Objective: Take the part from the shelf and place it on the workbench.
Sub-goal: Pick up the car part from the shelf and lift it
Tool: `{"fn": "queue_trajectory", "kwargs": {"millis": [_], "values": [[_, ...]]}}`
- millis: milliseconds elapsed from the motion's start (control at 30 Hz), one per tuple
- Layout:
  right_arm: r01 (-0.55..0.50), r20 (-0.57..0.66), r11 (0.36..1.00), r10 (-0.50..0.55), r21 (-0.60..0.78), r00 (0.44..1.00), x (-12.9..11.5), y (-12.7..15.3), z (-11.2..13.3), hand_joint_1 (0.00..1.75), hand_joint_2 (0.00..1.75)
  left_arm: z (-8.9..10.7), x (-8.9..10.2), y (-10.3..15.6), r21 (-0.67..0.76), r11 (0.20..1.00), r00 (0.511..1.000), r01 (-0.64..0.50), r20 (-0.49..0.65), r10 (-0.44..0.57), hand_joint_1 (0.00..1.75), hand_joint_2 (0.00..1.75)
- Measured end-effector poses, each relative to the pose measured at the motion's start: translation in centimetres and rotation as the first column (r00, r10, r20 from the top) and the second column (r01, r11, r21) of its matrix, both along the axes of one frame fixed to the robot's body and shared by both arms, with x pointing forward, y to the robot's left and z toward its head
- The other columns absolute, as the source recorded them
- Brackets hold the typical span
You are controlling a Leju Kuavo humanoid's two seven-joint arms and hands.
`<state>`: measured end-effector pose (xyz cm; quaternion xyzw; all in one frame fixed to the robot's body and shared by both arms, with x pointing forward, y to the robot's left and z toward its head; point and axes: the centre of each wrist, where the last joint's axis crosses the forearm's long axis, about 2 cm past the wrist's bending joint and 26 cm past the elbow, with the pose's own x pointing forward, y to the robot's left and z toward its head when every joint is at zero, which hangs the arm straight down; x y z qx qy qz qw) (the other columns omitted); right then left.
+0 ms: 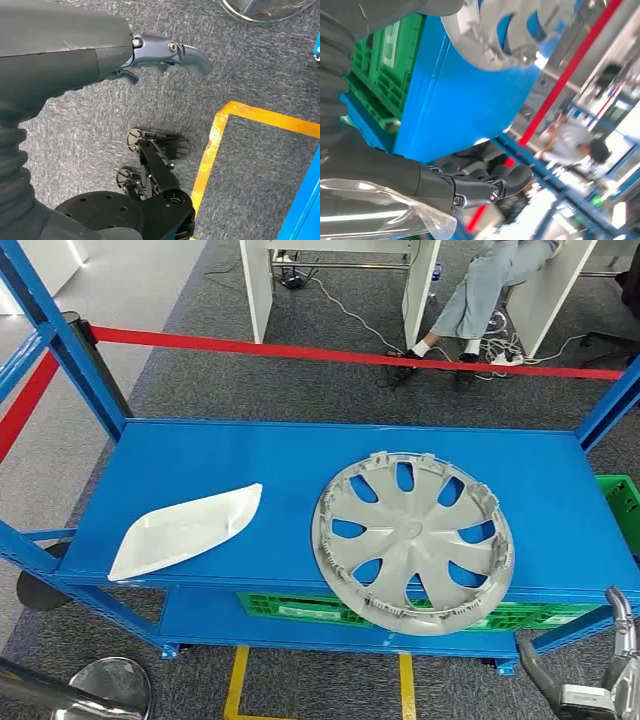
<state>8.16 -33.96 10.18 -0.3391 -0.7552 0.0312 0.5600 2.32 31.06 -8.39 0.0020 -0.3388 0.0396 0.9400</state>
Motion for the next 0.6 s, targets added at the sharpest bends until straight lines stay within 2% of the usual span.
{"fn": "queue_trajectory", "kwargs": {"millis": [200,433,600], "values": [[-0.029,-0.042,0.997,0.026,-0.073,0.999,-0.5,-0.1,0.4,0.00,1.75,0.0,0.3,-0.1,-0.005,1.000,1.000,0.011,0.006,-0.011,0.00,1.75],[-0.017,-0.145,0.954,-0.028,-0.300,0.989,-1.8,-0.9,0.8,0.00,1.75,0.1,1.8,-0.1,-0.010,0.999,0.999,0.041,0.036,-0.040,0.00,1.75],[-0.153,-0.256,0.889,0.041,-0.432,0.966,-2.2,-0.5,0.8,0.00,1.75,0.0,3.1,0.0,-0.010,0.999,0.997,0.052,0.050,-0.052,0.00,1.75]]}}
